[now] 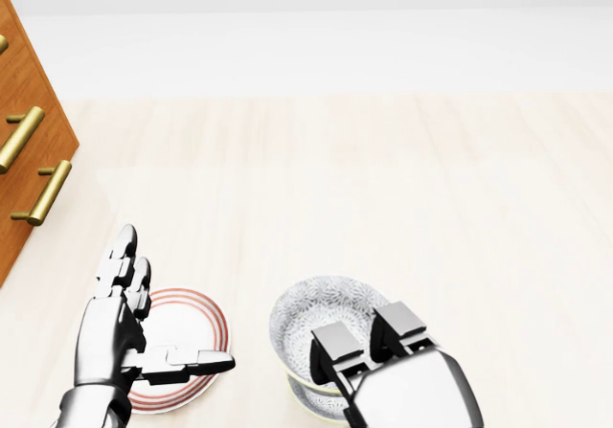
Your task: Stack the bowl at the front on the bowl in the middle.
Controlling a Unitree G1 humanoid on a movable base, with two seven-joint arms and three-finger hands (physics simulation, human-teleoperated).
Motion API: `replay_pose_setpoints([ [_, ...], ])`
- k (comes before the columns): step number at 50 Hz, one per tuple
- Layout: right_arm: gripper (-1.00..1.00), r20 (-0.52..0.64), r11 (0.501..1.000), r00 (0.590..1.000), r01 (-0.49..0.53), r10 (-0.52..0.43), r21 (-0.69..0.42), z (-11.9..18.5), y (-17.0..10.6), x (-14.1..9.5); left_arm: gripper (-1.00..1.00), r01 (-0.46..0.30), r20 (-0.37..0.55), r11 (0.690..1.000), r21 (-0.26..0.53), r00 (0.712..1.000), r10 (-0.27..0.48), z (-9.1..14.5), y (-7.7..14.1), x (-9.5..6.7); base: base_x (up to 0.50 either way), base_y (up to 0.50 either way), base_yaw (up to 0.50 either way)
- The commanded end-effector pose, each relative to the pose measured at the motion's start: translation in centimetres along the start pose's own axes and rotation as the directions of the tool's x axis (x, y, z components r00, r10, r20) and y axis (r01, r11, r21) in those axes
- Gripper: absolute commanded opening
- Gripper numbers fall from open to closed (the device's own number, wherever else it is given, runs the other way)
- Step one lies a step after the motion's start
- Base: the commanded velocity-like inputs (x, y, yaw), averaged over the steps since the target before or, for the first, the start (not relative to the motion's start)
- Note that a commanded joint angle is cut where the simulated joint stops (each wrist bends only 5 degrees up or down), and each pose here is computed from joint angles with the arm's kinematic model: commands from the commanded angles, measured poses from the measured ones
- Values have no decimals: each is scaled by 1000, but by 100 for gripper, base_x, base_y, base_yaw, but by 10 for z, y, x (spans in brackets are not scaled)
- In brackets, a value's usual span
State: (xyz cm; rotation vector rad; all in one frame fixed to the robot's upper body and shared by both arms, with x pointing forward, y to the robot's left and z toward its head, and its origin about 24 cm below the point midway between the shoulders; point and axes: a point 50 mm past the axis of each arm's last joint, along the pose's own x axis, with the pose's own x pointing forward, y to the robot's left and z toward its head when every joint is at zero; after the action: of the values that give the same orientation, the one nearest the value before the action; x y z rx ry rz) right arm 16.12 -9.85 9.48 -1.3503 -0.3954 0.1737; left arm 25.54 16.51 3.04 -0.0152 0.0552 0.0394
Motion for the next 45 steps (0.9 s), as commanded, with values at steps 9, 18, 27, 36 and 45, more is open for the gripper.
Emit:
replay_pose_setpoints([
  [9, -100, -15, 999, 999, 28, -29, -18, -3, 0, -2, 100, -2, -3, 1000, 0, 1000, 2, -1, 0, 0, 0, 0, 0],
  [18, -100, -15, 1000, 1000, 22, -23, -16, -3, 0, -2, 100, -3, -4, 1000, -1, 1000, 3, 0, 0, 0, 0, 0, 0],
  [27, -100, -25, 1000, 1000, 15, -15, -5, -4, 5, -4, 100, -4, -6, 1000, -1, 1000, 4, -1, 0, 0, 0, 0, 0],
  [36, -100, -34, 1000, 999, 6, -6, 2, -8, 10, -5, 100, -4, -6, 1000, 0, 1000, 4, -2, 0, 0, 0, 0, 0],
  [45, -100, -38, 1000, 999, 3, -3, 3, -9, 11, -4, 100, -4, -5, 1000, 0, 1000, 4, -1, 0, -1, 0, 0, 0],
])
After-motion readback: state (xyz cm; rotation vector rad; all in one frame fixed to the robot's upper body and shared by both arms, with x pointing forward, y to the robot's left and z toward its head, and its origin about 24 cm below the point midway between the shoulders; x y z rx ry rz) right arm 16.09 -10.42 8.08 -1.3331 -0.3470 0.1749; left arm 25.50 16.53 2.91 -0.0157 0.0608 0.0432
